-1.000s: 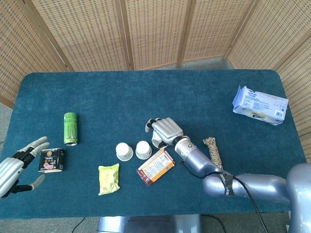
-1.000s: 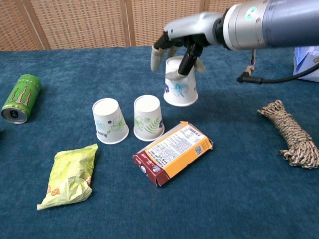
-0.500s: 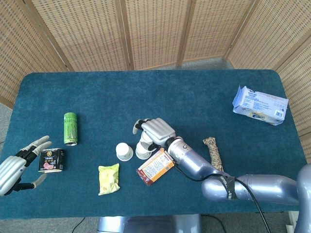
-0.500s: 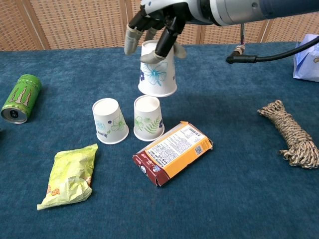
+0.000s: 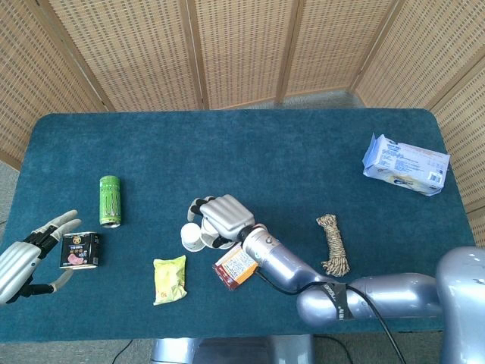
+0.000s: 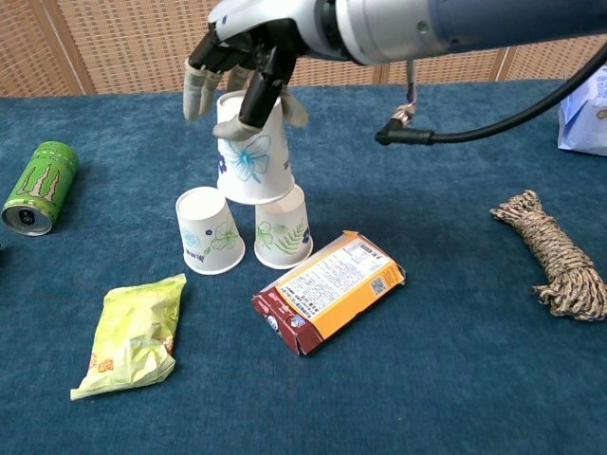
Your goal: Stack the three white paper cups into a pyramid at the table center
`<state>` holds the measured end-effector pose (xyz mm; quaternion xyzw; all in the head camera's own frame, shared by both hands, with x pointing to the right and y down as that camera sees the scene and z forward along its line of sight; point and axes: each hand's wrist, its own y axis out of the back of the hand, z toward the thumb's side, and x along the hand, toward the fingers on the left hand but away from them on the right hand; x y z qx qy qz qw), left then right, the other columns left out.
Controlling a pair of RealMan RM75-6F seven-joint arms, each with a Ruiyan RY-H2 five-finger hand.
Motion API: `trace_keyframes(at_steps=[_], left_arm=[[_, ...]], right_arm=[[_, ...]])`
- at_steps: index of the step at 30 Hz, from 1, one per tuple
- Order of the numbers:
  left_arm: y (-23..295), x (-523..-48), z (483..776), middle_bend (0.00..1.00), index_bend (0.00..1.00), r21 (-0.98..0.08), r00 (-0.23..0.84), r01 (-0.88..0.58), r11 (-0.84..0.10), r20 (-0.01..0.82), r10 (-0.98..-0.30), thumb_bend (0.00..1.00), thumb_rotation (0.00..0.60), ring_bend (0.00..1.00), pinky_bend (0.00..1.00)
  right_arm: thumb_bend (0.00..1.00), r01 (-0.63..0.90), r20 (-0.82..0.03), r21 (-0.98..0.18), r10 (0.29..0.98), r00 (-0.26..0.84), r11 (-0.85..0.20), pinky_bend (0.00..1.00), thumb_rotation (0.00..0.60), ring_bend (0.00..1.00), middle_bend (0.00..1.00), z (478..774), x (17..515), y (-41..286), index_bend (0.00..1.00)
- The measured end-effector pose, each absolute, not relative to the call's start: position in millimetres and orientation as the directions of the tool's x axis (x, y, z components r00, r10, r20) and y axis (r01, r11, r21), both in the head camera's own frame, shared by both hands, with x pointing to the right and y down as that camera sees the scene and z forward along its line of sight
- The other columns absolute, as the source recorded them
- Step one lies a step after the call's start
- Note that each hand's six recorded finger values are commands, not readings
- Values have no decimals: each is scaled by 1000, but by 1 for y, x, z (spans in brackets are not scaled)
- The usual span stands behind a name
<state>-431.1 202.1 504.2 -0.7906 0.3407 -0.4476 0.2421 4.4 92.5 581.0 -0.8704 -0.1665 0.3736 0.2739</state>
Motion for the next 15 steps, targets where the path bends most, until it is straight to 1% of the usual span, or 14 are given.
trace_keyframes(at_steps=[6,15], left_arm=[[204,-434,506,0,0,-681,361,-324,-656,552,-752,440,600,0,142],[206,-442,509,0,0,-676,347,-334,-657,560,-752,440,600,0,141]], right_arm=[[477,74,-565,-600,488,665,-797,720,600,234,234,586,-10,97,298],[476,69,-578,-611,504,641,-789,720,600,233,232,596,-20,90,295]])
